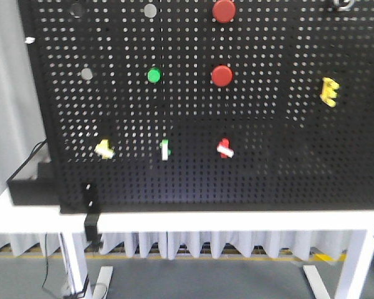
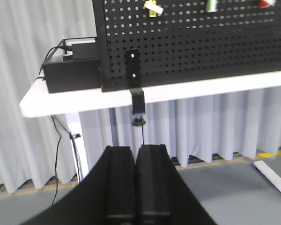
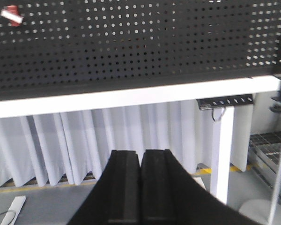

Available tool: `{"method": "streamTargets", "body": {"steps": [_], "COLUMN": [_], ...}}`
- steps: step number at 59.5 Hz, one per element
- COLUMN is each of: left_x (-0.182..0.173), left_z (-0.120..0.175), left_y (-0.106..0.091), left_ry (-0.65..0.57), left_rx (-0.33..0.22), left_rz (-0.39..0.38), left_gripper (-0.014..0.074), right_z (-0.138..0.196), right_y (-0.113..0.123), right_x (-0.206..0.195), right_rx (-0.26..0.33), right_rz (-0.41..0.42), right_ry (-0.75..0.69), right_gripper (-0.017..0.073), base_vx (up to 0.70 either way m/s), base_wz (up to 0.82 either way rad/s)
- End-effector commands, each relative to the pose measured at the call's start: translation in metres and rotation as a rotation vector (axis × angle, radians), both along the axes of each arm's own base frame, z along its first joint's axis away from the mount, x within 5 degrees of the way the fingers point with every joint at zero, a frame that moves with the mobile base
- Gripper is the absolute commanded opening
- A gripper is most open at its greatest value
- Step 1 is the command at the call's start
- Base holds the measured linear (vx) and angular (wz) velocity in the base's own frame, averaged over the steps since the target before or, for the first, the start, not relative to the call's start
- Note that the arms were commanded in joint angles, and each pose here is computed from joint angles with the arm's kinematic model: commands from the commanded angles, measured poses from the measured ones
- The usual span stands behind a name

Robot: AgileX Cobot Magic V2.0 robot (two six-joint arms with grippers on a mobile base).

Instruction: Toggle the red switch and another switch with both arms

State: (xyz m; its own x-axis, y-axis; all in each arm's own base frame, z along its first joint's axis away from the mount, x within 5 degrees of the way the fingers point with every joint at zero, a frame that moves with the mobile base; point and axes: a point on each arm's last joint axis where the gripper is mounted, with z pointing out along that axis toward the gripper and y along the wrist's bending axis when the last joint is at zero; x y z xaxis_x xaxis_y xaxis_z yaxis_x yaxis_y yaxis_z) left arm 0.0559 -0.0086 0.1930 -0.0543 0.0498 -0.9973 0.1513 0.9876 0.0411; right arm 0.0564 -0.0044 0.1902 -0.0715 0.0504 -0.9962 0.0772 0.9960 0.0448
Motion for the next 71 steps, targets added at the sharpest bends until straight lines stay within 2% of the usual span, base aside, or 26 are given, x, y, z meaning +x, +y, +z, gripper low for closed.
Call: {"method": "streamTargets", "body": {"steps": [1, 41, 71], "left_x": [-0.0004, -0.0004, -0.0004], "left_z": [0.0013, 0.0013, 0.0013], "left_y": [0.0005, 0.0005, 0.0005], "left_ry": [-0.075, -0.075, -0.075], "left_rx": [-0.016, -0.016, -0.016], "left_rz": [0.006, 0.006, 0.006], "left_gripper": [0.0003, 0.0003, 0.0003], "right_z": [0.0059, 0.0060, 0.0060], "right_y": [0.0001, 0.0001, 0.0001], "right_x": [0.0000, 0.0000, 0.0000], "right_rx": [-0.012, -0.012, -0.012], "right_rz": [-0.001, -0.001, -0.001], "right_ry": [-0.081, -0.082, -0.082], "right_gripper": [-0.0006, -0.0006, -0.0006], "base_vx": [0.47, 0.39, 0.09], "base_wz": [-0.02, 0.02, -0.02]}}
